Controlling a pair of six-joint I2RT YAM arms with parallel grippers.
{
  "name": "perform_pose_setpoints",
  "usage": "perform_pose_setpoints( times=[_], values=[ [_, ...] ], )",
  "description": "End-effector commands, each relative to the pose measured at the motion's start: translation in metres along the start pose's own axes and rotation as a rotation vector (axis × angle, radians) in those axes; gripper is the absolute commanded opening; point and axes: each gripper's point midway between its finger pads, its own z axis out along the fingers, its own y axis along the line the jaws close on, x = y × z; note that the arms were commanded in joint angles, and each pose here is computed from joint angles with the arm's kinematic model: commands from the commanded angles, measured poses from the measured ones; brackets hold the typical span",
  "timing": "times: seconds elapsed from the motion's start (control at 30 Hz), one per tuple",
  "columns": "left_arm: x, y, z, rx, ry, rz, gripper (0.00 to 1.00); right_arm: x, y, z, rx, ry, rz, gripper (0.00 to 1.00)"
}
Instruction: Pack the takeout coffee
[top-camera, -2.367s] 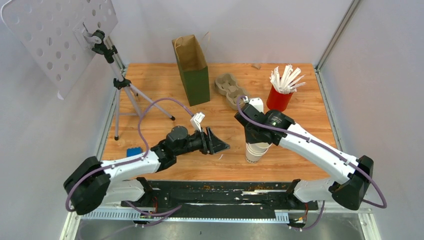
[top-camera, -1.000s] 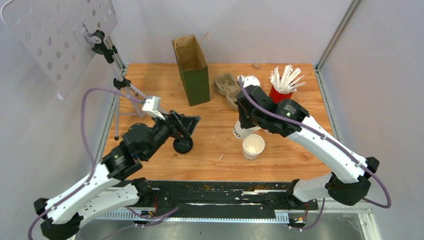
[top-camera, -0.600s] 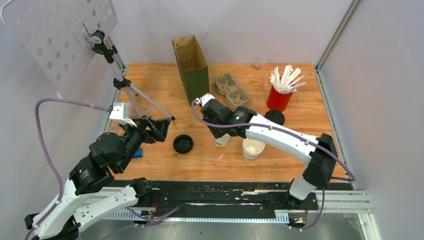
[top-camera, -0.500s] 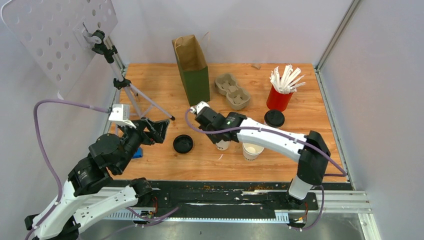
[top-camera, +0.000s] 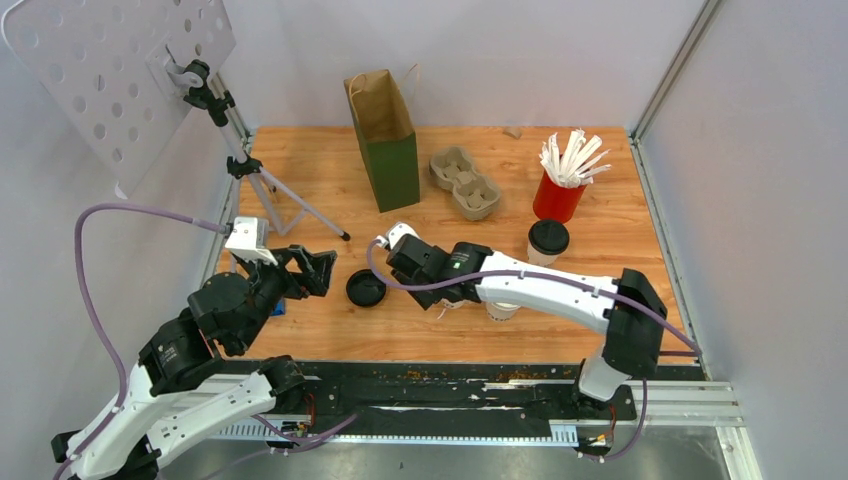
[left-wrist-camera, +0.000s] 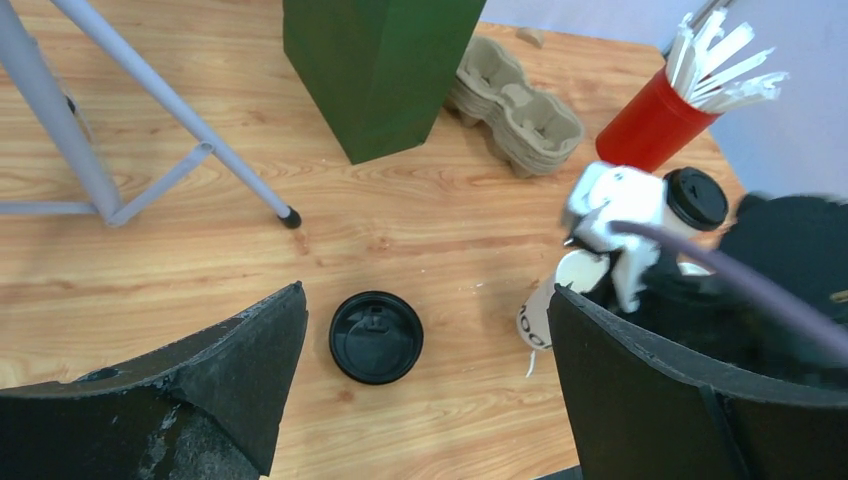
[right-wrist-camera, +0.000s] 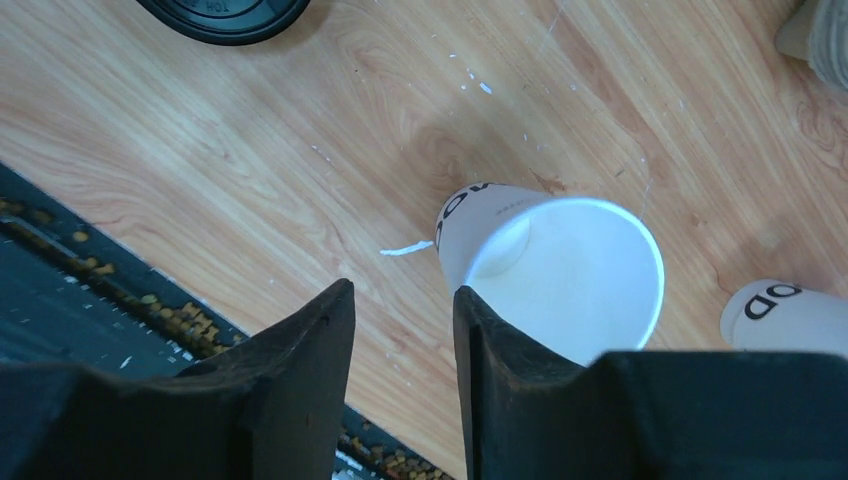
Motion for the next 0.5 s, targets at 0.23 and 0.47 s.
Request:
perform_pose_setpoints(
  times=[0.23,0.47],
  values=[
    [0.004,0.008,-0.001,-0.007,0.002,0.090,1.00,-0.012,-0.043,-0.089,-0.008,-0.079,0.162,0.55],
    [0.021,-0.007,0.005,0.107,0.027,0.209,1.00,0.029,-0.086,-0.089,-0.008,-0.011,0.257,0.52]
  ],
)
